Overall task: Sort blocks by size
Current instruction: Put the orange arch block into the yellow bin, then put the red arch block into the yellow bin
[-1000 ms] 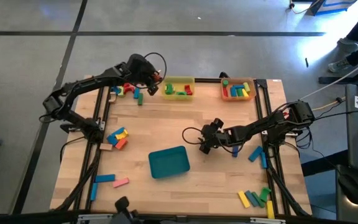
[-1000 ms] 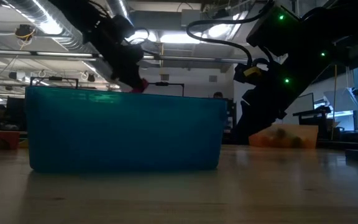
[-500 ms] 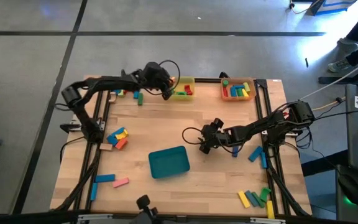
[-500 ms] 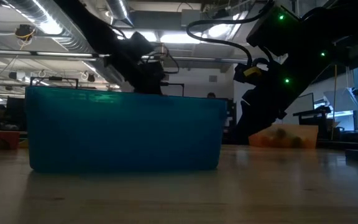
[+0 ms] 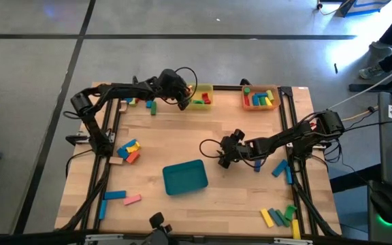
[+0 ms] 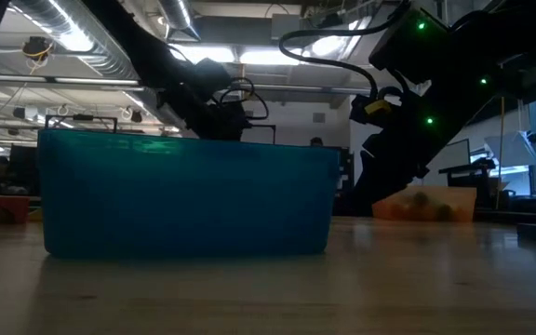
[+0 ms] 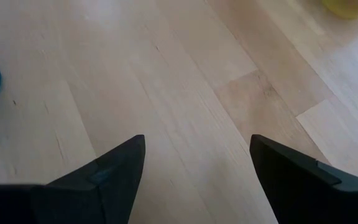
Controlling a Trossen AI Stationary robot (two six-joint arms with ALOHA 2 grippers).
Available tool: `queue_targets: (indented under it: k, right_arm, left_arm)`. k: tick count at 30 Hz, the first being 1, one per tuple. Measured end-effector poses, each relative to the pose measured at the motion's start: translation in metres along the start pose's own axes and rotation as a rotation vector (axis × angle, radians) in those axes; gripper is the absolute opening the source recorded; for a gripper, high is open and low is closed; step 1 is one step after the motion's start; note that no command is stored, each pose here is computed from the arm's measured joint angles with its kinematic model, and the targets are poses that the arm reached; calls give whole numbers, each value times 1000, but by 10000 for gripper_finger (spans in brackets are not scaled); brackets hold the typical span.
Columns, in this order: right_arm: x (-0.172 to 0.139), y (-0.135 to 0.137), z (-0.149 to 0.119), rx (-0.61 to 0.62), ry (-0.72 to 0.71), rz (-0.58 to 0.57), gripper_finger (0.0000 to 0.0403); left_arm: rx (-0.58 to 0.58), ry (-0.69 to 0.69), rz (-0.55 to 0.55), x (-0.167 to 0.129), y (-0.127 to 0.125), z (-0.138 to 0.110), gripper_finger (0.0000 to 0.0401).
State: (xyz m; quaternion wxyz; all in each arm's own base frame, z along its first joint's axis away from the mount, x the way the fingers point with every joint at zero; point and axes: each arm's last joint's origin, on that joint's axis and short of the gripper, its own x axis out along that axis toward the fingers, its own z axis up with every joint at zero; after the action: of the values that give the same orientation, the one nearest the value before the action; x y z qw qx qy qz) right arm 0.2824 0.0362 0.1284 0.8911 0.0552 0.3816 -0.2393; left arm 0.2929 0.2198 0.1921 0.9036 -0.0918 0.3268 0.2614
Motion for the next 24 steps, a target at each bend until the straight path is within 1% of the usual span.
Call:
queue_targets:
  k: [4, 6, 9, 11, 13, 15, 19, 22, 24]
  right_arm:
    - [0, 0, 0, 0, 0, 0, 292]
    - [0, 0, 0, 0, 0, 0, 292]
    - [0, 0, 0, 0, 3, 6, 292]
    - [0, 0, 0, 0, 3, 7, 292]
    - [0, 0, 0, 1, 2, 11, 292]
    - [0, 1, 0, 3, 0, 13, 292]
    - [0, 1, 0, 3, 1, 17, 292]
    - [0, 1, 1, 6, -4, 20, 292]
    - [0, 1, 1, 3, -4, 20, 292]
  left_arm:
    - [19, 9, -2, -1, 0, 0, 136]
    - [18, 22, -2, -8, -1, 1, 158]
    - [32, 56, -4, -29, -1, 11, 177]
    - [54, 87, -3, -48, -2, 17, 183]
    - [75, 113, 20, -68, -2, 21, 183]
    - [102, 126, 73, -87, -2, 23, 181]
    - [130, 142, 231, -119, 2, 24, 175]
    - [133, 169, 350, -135, 8, 22, 173]
    - [128, 193, 419, -139, 13, 21, 172]
